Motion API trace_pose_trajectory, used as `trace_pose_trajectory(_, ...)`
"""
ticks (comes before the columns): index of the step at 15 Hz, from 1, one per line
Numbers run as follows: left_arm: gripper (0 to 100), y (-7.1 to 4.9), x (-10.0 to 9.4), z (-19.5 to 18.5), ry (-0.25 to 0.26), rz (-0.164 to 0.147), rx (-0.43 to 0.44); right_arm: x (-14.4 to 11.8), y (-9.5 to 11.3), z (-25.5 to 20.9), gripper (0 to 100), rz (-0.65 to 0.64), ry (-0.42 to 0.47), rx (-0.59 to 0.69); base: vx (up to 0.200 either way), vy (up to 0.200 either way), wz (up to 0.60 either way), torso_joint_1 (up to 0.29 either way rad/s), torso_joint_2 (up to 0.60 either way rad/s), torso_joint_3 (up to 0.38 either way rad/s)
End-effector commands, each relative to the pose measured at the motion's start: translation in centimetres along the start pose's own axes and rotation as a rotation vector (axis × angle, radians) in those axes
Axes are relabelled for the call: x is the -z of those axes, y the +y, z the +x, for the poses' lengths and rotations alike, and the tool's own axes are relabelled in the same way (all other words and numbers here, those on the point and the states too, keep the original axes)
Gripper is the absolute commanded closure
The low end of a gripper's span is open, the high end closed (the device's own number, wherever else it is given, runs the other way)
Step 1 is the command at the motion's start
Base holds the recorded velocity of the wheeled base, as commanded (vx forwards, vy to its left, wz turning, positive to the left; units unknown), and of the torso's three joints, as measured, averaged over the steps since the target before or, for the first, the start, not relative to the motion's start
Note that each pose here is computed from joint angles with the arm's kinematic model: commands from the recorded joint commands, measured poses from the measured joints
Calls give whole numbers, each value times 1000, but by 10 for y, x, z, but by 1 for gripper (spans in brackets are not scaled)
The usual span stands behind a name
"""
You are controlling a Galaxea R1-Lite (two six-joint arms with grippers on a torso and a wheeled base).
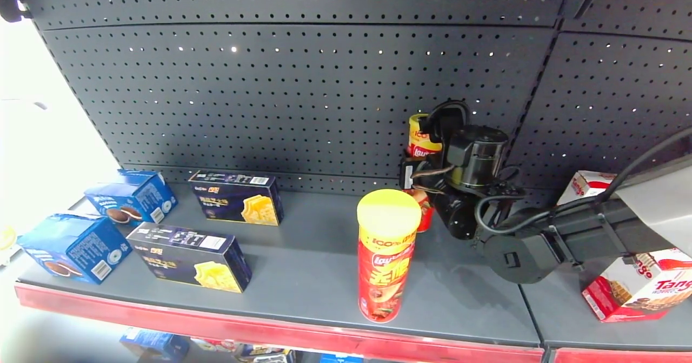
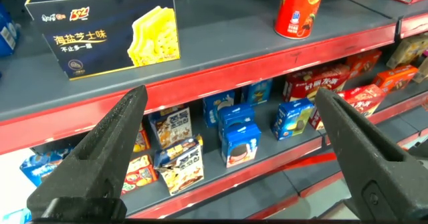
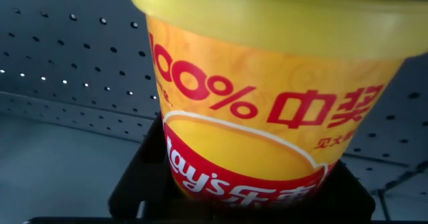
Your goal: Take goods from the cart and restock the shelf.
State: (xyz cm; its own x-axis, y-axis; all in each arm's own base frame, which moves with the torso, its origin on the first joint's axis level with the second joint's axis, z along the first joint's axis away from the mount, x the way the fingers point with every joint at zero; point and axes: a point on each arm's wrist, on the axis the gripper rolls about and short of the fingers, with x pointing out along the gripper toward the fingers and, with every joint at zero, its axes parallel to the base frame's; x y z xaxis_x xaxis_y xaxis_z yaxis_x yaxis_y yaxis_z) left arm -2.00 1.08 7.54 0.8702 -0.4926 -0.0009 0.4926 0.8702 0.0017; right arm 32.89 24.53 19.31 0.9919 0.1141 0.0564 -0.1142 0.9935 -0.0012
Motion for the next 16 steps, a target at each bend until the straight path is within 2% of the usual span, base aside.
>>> trace_pose_trajectory(1,0,0,0,0,1,0,0,7,5,7,100,0,2,-1,0,0,0,0,0,0)
trace_pose_trajectory(6,0,0,0,0,-1,0,0,14,13,19,100,4,-7,-2,0,0,0,0,0,0)
trace_pose_trajectory(16,0,0,0,0,-1,0,0,25,14,30,100,-8,0,10,0,0,0,0,0,0)
